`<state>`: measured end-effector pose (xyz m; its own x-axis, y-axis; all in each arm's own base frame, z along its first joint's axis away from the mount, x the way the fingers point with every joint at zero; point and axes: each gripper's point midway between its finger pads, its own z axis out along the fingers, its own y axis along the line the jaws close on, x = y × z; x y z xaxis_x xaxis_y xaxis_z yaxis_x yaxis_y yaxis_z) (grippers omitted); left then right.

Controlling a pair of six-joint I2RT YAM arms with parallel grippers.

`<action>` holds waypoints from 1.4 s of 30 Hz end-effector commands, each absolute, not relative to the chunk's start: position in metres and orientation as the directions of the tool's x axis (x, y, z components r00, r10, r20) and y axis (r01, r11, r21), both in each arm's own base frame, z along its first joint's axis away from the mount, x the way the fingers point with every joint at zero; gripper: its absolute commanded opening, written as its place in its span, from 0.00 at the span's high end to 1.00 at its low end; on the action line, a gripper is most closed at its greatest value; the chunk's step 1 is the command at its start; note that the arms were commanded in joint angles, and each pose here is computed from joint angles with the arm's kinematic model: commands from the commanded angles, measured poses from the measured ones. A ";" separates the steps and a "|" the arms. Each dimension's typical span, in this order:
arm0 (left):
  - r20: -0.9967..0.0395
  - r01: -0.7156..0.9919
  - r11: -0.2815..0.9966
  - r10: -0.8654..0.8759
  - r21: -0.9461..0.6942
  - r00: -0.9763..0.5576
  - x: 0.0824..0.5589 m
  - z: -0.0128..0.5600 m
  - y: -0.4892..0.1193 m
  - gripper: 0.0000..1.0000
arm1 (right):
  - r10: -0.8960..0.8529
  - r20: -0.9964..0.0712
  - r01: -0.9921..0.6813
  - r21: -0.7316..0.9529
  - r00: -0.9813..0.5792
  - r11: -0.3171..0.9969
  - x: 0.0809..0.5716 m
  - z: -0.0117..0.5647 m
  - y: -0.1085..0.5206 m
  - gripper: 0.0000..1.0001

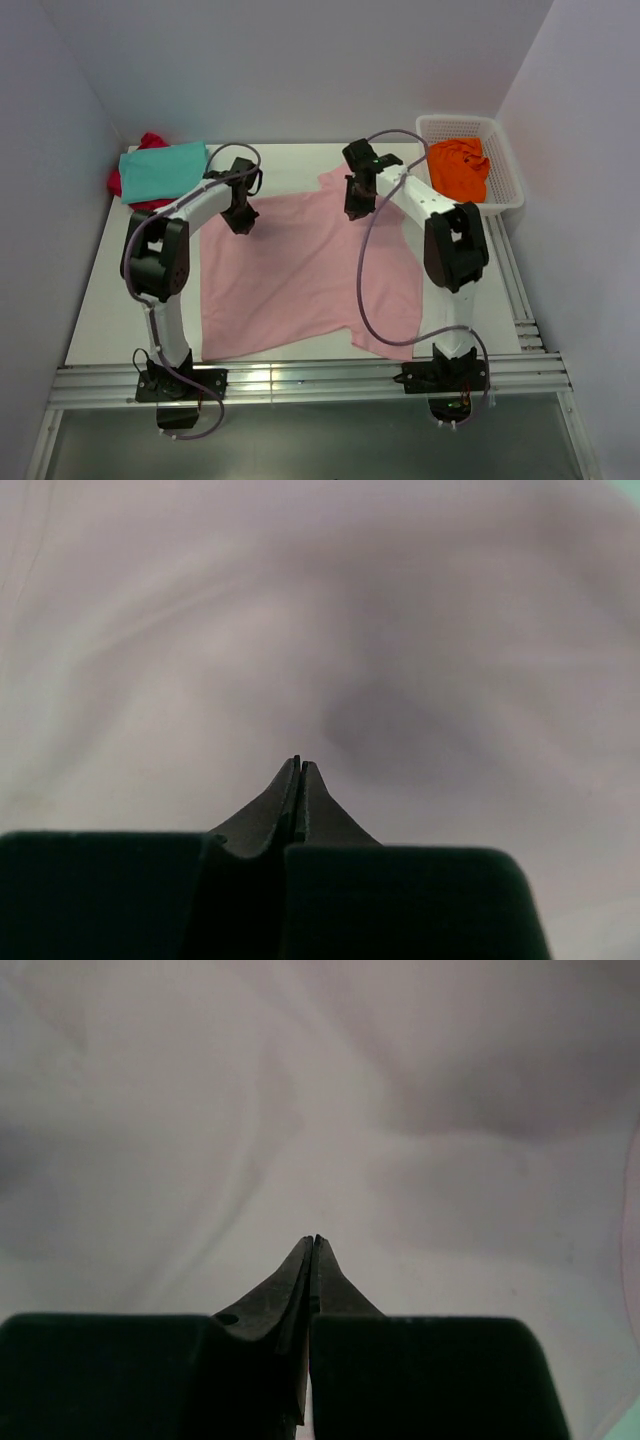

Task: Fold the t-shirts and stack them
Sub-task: Flatten the tshirt out

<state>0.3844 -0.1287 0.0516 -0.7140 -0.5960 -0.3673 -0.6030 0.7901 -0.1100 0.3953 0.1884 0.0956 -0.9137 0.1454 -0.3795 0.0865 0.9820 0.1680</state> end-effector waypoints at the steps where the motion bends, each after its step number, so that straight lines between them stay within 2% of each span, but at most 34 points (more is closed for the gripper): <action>1: -0.377 -0.560 0.825 -0.545 -0.080 -0.749 0.413 0.049 -0.120 1.00 | 0.134 -0.332 0.090 0.145 -0.934 0.985 0.413 0.080 0.187 1.00; 8: -0.307 -0.594 0.802 -0.581 -0.059 -0.754 0.443 0.020 -0.105 1.00 | 0.168 -0.274 0.129 0.155 -0.947 0.979 0.452 0.043 0.182 1.00; 12: -0.303 -0.583 0.810 -0.570 -0.054 -0.764 0.465 0.013 -0.105 1.00 | 0.272 -0.222 0.242 0.155 -0.936 0.958 0.471 0.017 0.143 1.00; 15: -0.304 -0.554 0.830 -0.547 -0.070 -0.780 0.482 0.011 -0.111 1.00 | 0.318 -0.197 0.264 0.258 -0.927 0.929 0.484 0.015 0.138 1.00; 18: -0.310 -0.519 0.849 -0.523 -0.102 -0.794 0.500 0.012 -0.120 1.00 | 0.368 -0.240 0.310 0.246 -0.898 0.918 0.501 0.026 0.122 1.00; 23: -0.297 -0.446 0.864 -0.500 -0.233 -0.813 0.529 0.014 -0.147 1.00 | 0.397 -0.229 0.341 0.249 -0.889 0.906 0.514 0.024 0.109 1.00; 31: -0.288 -0.453 0.840 -0.532 -0.299 -0.796 0.545 0.010 -0.149 1.00 | 0.399 -0.266 0.312 0.316 -0.877 0.896 0.535 0.031 0.101 1.00; 32: -0.302 -0.447 0.839 -0.533 -0.310 -0.790 0.550 0.016 -0.149 1.00 | 0.381 -0.294 0.287 0.316 -0.876 0.904 0.537 0.039 0.100 0.92; 34: -0.320 -0.446 0.834 -0.541 -0.326 -0.778 0.556 0.025 -0.147 1.00 | 0.373 -0.331 0.263 0.332 -0.867 0.906 0.543 0.050 0.103 0.68; 35: -0.341 -0.436 0.827 -0.549 -0.356 -0.763 0.562 0.038 -0.147 0.98 | 0.375 -0.361 0.254 0.340 -0.854 0.905 0.551 0.062 0.101 0.53; 36: -0.347 -0.439 0.815 -0.564 -0.378 -0.749 0.566 0.047 -0.147 0.92 | 0.378 -0.384 0.250 0.343 -0.843 0.905 0.556 0.071 0.100 0.47; 37: -0.360 -0.434 0.808 -0.573 -0.398 -0.736 0.569 0.056 -0.147 0.68 | 0.382 -0.404 0.241 0.357 -0.831 0.902 0.561 0.081 0.101 0.41; 38: -0.384 -0.425 0.800 -0.583 -0.422 -0.716 0.572 0.077 -0.145 0.55 | 0.386 -0.439 0.219 0.383 -0.812 0.897 0.567 0.102 0.104 0.25; 39: -0.402 -0.418 0.790 -0.596 -0.448 -0.695 0.577 0.090 -0.145 0.43 | 0.389 -0.456 0.206 0.399 -0.801 0.893 0.570 0.114 0.105 0.24; 40: -0.428 -0.405 0.786 -0.602 -0.468 -0.674 0.578 0.113 -0.144 0.23 | 0.392 -0.477 0.180 0.430 -0.787 0.885 0.573 0.133 0.110 0.23; 41: -0.441 -0.395 0.783 -0.605 -0.480 -0.663 0.578 0.124 -0.144 0.14 | 0.398 -0.504 0.160 0.451 -0.767 0.878 0.572 0.158 0.112 0.22; 42: -0.451 -0.390 0.781 -0.608 -0.488 -0.653 0.577 0.135 -0.143 0.10 | 0.400 -0.518 0.142 0.467 -0.757 0.873 0.569 0.174 0.115 0.22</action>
<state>0.5620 -0.1479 0.0495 -0.7390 -0.5806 -0.3417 -0.4539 0.8039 -0.3843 0.5534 0.1088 0.0656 -0.8530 0.3872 -0.3499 0.2563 0.8948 0.3655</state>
